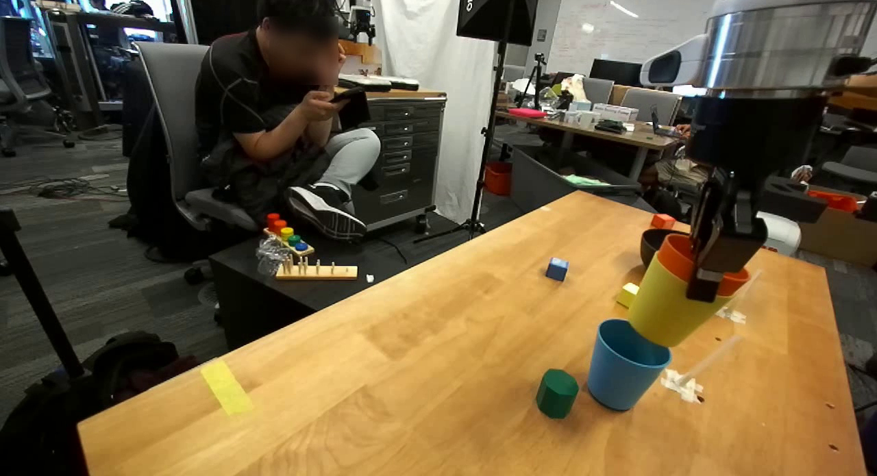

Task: Put the orange cup in the yellow cup then put the yellow cup in the blue cup

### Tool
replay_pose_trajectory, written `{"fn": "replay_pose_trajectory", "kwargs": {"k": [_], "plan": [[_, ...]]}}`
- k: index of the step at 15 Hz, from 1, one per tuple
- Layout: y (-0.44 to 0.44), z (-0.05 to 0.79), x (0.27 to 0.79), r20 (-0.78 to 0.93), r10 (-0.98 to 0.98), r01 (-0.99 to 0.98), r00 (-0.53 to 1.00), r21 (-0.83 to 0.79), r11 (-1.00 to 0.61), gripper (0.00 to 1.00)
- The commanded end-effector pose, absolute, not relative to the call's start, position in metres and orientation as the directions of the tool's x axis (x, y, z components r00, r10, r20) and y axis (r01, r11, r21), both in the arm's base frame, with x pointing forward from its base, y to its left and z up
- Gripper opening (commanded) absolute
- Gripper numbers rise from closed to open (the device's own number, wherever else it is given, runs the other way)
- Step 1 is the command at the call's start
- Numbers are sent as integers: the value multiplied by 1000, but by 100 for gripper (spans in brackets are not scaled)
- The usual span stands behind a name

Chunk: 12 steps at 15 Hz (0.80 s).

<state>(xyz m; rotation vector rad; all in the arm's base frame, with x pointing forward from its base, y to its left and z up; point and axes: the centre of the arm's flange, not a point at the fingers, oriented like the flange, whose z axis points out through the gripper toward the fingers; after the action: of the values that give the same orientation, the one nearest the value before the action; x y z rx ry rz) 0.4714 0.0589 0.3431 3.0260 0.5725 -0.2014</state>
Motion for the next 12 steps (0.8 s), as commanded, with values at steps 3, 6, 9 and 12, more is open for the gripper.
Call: {"fn": "replay_pose_trajectory", "kwargs": {"k": [3,6,9,12], "plan": [[72,327,473,-97,387,391,917,29,-920,2],[75,318,476,-98,392,396,915,22,-918,2],[79,310,478,-104,397,400,912,15,-916,2],[81,299,478,-122,401,406,908,17,-914,2]]}}
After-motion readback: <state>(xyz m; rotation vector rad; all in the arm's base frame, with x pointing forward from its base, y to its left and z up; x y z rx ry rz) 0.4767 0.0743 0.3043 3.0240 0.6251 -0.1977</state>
